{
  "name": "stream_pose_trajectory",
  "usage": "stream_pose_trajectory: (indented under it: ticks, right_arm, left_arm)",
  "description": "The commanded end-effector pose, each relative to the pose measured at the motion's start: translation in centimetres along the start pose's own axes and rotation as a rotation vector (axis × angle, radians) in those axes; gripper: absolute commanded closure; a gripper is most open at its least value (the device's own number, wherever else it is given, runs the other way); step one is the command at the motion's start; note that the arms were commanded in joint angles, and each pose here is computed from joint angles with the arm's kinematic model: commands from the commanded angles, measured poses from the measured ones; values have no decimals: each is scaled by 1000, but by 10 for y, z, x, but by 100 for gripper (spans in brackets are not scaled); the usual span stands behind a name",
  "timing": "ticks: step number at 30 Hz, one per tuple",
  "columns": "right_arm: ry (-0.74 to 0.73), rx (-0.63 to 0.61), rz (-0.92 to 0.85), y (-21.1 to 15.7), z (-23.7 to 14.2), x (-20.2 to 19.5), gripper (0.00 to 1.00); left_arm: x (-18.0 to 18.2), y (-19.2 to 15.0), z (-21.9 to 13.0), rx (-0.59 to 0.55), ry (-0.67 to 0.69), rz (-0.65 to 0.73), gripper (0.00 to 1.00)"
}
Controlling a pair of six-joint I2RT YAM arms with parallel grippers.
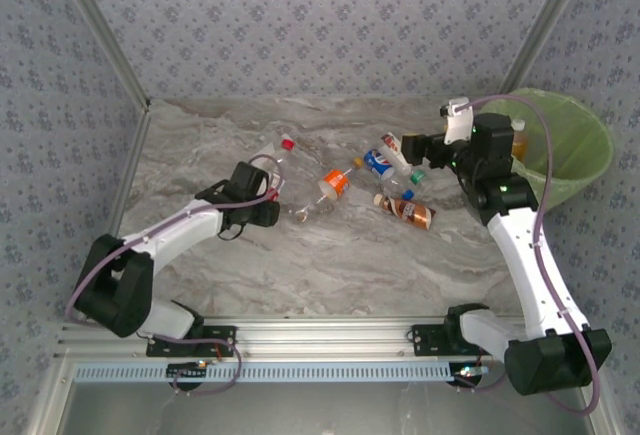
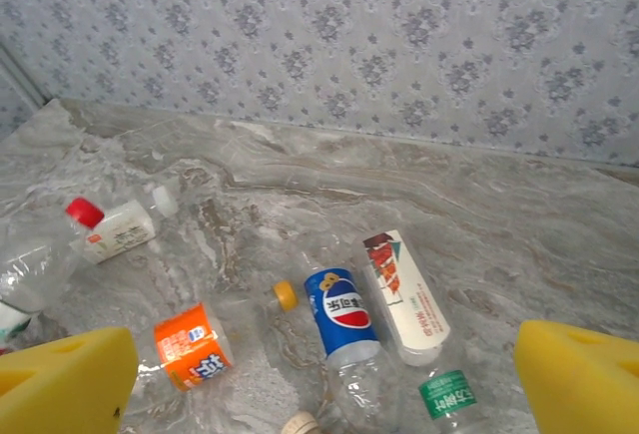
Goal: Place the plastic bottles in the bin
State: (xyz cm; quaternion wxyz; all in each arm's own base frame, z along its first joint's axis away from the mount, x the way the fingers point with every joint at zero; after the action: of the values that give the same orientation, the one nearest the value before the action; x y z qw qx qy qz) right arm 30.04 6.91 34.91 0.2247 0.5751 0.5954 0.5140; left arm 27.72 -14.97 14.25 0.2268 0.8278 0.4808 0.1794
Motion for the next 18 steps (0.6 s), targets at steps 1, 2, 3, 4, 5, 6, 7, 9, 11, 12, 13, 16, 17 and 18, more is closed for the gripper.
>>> stream_pose_trajectory:
  ticks: [1, 2, 3, 4, 5, 6, 7, 9, 11, 12, 13, 16, 17, 18]
  right_arm:
    - [65, -26, -2, 3, -1, 16, 1]
    - [71, -30, -3, 3, 0, 19, 1]
    - [70, -35, 5, 4, 1, 21, 1]
    - [69, -43, 15, 4, 1, 23, 1]
    - [67, -50, 30, 4, 2, 25, 1]
    - [65, -57, 51, 4, 3, 26, 1]
    - [71, -60, 71, 3, 5, 29, 1]
    - [88, -66, 92, 2, 7, 35, 1]
    - [103, -74, 106, 1, 9, 42, 1]
    - [112, -78, 113, 1, 10, 46, 1]
    - [128, -81, 118, 1, 10, 50, 1]
    - [144, -84, 157, 2, 12, 60, 1]
    - [138, -80, 172, 5, 12, 61, 1]
    - [130, -57, 193, 7, 13, 62, 1]
  left_arm:
    - [-8, 16, -22, -133, -57, -9, 47]
    - [-11, 19, -27, -167, -71, -11, 47]
    - [-13, 24, -33, -207, -83, -16, 47]
    - [-16, 28, -39, -247, -97, -19, 47]
    - [-18, 31, -44, -277, -108, -25, 47]
    - [-20, 35, -49, -314, -119, -31, 47]
    - [-23, 39, -55, -347, -130, -36, 47]
    - [-29, 44, -61, -391, -150, -39, 47]
    - [-36, 49, -67, -423, -173, -28, 47]
    - [-40, 52, -71, -442, -190, -19, 47]
    - [-46, 55, -73, -459, -212, -3, 47]
    - [-59, 63, -81, -503, -268, 33, 47]
    - [-64, 65, -83, -516, -281, 44, 47]
    - [-68, 67, -85, -532, -291, 55, 47]
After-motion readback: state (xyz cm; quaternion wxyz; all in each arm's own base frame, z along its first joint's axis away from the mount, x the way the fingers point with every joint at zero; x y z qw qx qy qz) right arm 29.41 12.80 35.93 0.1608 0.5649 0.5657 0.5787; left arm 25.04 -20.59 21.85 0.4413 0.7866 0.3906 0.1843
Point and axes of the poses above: each hand's point on the last joint's axis, 136 mm out from that joint toward the fingers, its own z axis out along the fingers, its own x axis along the line the jaws close on, y = z × x, the point moved 6 cm from there along -z, back along the fingers, and after that the axes turned 14 degrees about z, right-handed, at the moved point
